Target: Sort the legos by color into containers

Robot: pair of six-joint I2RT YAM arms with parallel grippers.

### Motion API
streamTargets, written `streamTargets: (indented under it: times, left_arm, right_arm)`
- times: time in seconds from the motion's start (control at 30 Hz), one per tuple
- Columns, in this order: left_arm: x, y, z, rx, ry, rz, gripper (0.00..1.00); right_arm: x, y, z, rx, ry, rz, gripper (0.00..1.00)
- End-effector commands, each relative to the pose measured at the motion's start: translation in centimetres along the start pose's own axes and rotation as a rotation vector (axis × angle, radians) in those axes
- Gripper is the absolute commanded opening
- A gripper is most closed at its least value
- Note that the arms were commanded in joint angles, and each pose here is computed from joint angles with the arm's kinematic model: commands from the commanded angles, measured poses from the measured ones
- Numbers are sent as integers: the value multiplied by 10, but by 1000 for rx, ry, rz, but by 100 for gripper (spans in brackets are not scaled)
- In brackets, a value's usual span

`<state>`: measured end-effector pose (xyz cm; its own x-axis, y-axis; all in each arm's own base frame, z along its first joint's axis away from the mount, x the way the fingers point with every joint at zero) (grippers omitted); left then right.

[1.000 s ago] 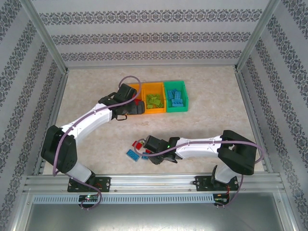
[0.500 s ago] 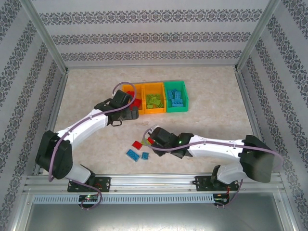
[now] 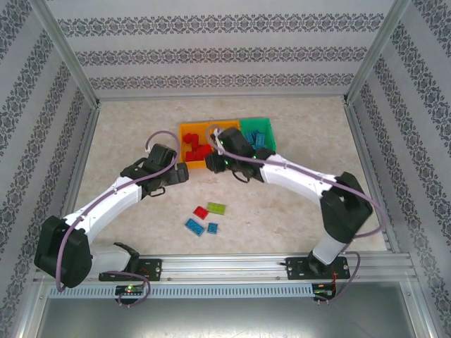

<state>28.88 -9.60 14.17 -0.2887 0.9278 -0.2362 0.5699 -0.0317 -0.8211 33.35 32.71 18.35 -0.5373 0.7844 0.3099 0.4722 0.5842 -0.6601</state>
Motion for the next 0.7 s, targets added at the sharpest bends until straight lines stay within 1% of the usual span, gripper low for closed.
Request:
streamTargets:
  times: [0.0, 0.07, 0.17, 0.37, 0.4, 0.47, 0.53, 0.57, 0.6, 0.67]
  left_arm:
    - [8, -2, 4, -5, -8, -2, 99]
    - [10, -1, 7, 2, -10, -2, 99]
    - [9, 1, 11, 18, -4, 13, 99]
    - [4, 2, 20, 46, 14, 75, 100]
    - [2, 3, 22, 52, 19, 96, 100]
    - [-2, 6, 29, 77, 27, 133, 100]
    - [-6, 9, 37, 111, 36, 175, 100]
    - [-9, 10, 41, 129, 47, 199, 100]
    - [-11, 11, 45, 146, 59, 220, 100]
    - [-15, 12, 52, 170, 81, 260, 100]
  right_arm:
    - [-4, 22, -23, 13, 119, -61, 23]
    - [-13, 38, -34, 18, 173, -63, 23]
    - [-21, 61, -46, 5, 188, -53, 29]
    - [-34, 103, -58, 9, 250, -42, 29]
    - [-36, 106, -60, 6, 261, -39, 31]
    - [-39, 112, -60, 10, 273, -31, 41]
    - [-40, 115, -59, 17, 279, -32, 47]
    - [-40, 115, -58, 19, 281, -30, 55]
    - [-40, 113, -58, 16, 285, -32, 61]
    - [-37, 108, -60, -4, 280, -38, 66]
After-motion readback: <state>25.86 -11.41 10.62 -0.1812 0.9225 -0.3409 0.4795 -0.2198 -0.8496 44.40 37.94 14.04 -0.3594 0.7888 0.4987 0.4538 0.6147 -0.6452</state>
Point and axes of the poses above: each hand's point on the last joint's axis, 136 mm out from that joint toward the fingers, its own y axis out along the fingers, its own x axis along the line the jaws close on, z = x × y, the point moved 3 cm from there along -y, back along the fingers, and after that the axes turned 7 degrees about -y, right-handed, at the moved point
